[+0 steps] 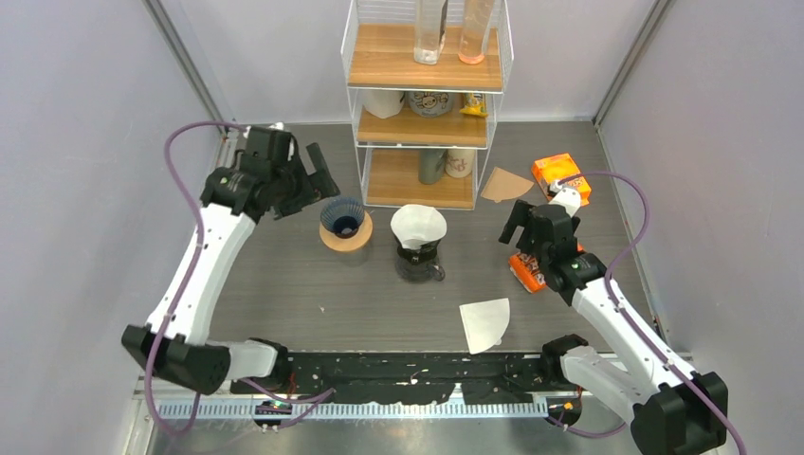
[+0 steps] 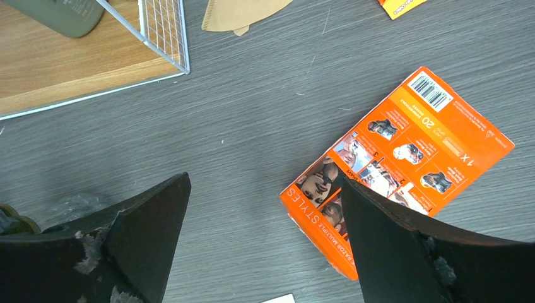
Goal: Place the coffee filter in the dripper
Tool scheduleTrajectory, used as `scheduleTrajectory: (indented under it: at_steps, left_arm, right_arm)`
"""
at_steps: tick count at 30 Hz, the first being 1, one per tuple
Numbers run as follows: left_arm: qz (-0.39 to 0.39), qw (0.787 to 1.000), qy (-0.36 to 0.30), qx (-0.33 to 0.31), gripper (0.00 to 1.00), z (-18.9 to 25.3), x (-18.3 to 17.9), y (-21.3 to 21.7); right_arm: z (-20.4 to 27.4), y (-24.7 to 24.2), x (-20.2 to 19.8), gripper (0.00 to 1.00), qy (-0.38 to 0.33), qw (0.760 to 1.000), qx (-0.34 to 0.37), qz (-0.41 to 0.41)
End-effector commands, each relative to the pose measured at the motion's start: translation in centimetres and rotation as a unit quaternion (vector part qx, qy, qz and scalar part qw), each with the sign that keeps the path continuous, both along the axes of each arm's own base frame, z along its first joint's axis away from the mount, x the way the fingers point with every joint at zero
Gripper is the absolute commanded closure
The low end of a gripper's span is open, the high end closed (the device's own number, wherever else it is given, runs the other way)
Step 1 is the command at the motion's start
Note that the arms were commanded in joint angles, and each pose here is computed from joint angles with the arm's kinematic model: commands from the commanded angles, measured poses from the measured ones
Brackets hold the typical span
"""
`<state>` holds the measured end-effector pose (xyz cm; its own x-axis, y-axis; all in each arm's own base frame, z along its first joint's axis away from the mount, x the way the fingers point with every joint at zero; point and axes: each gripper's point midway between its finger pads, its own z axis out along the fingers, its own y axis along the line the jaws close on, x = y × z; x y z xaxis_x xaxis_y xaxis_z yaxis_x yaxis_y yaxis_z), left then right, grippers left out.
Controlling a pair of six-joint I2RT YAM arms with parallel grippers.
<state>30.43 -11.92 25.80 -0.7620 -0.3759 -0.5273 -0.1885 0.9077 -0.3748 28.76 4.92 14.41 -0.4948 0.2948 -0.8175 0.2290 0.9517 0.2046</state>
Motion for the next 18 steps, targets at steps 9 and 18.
scheduleTrajectory:
  at_steps: [9,18]
  left_arm:
    - [-0.091,0.944,-0.303,-0.095,0.0,10.3,-3.3,-1.8]
    - [-0.14,0.919,-0.356,-0.096,0.0,7.3,-4.4,-2.6]
  right_arm:
    - [1.9,0.9,-0.3,0.05,-0.006,1.0,0.016,0.026]
    - [-4.1,3.9,-6.1,0.05,0.149,0.985,0.009,0.087]
